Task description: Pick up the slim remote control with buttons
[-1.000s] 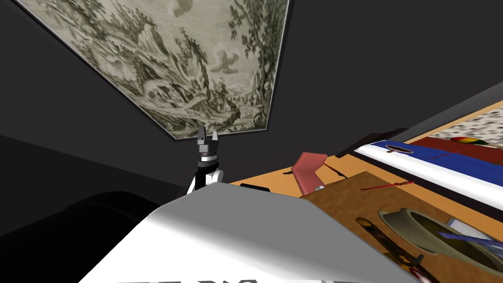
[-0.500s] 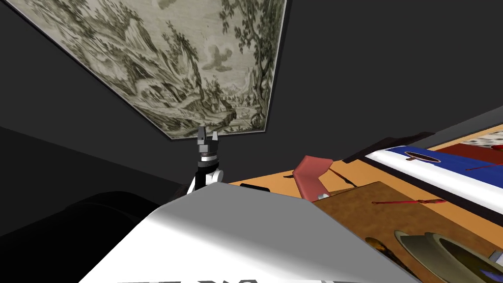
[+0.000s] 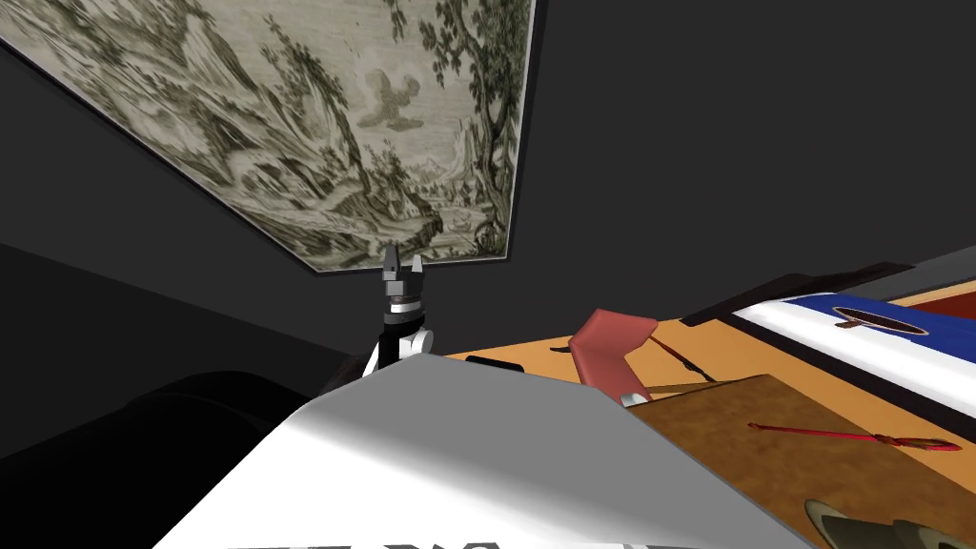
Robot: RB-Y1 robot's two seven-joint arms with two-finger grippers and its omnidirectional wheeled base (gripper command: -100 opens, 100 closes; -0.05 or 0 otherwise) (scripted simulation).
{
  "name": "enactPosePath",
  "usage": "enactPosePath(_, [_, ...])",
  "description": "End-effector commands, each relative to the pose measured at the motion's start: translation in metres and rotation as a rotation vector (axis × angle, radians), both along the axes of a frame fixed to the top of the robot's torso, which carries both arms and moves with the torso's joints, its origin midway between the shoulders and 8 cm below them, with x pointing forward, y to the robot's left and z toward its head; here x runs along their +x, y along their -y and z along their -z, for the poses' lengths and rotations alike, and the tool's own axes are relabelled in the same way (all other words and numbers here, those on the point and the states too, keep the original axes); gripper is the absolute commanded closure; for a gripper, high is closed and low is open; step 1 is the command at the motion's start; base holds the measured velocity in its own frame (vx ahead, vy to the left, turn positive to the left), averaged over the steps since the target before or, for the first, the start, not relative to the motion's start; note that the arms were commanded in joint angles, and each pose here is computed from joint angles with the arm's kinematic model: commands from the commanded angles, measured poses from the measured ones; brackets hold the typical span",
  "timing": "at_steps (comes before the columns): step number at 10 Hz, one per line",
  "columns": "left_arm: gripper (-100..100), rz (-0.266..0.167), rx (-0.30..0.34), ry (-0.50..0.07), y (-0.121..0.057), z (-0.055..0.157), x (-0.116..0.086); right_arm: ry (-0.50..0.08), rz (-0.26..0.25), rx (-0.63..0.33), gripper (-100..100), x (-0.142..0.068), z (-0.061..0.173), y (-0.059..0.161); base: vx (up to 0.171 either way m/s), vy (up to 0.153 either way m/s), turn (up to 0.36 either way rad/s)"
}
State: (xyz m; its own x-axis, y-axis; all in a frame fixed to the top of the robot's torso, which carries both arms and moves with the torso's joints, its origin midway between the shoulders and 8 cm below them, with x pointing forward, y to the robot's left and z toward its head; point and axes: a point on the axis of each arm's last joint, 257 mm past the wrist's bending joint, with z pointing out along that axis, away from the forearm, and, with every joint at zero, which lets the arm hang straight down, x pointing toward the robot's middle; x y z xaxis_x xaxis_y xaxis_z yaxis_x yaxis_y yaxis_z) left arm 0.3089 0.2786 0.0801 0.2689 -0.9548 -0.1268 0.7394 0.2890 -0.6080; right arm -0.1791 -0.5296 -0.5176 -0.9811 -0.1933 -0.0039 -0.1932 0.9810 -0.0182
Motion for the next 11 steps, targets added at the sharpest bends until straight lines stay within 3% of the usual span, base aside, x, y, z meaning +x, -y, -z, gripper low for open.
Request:
enactPosePath(1, [0,0.000,0.000,0.000,0.000,0.000,0.000,-0.031,-0.033,0.008,-100,-0.014,0.007,-0.008,0.062,-0.153,0.177])
enactPosePath(3, [0,0.000,0.000,0.000,0.000,0.000,0.000,-0.027,-0.031,0.014,-100,-0.011,0.006,-0.011,0.067,-0.105,0.061])
enactPosePath(4, [0,0.000,0.000,0.000,0.000,0.000,0.000,-0.028,-0.033,0.013,0,-0.011,0.007,-0.011,0.000,0.000,0.000])
enactPosePath(5, [0,0.000,0.000,0.000,0.000,0.000,0.000,-0.027,-0.026,0.013,-100,-0.012,0.014,-0.018,-0.014,-0.002,0.046])
enactPosePath(8, [0,0.000,0.000,0.000,0.000,0.000,0.000,-0.026,-0.010,0.015,-100,-0.013,0.033,-0.035,-0.023,-0.003,0.076])
enactPosePath(9, [0,0.000,0.000,0.000,0.000,0.000,0.000,-0.025,-0.012,0.016,-100,-0.013,0.030,-0.032,-0.007,0.000,0.013])
enactPosePath(10, [0,0.000,0.000,0.000,0.000,0.000,0.000,-0.026,-0.012,0.015,100,-0.013,0.031,-0.032,0.000,0.000,0.000])
enactPosePath(11, [0,0.000,0.000,0.000,0.000,0.000,0.000,-0.026,-0.013,0.011,100,-0.013,0.031,-0.030,0.000,0.000,0.000])
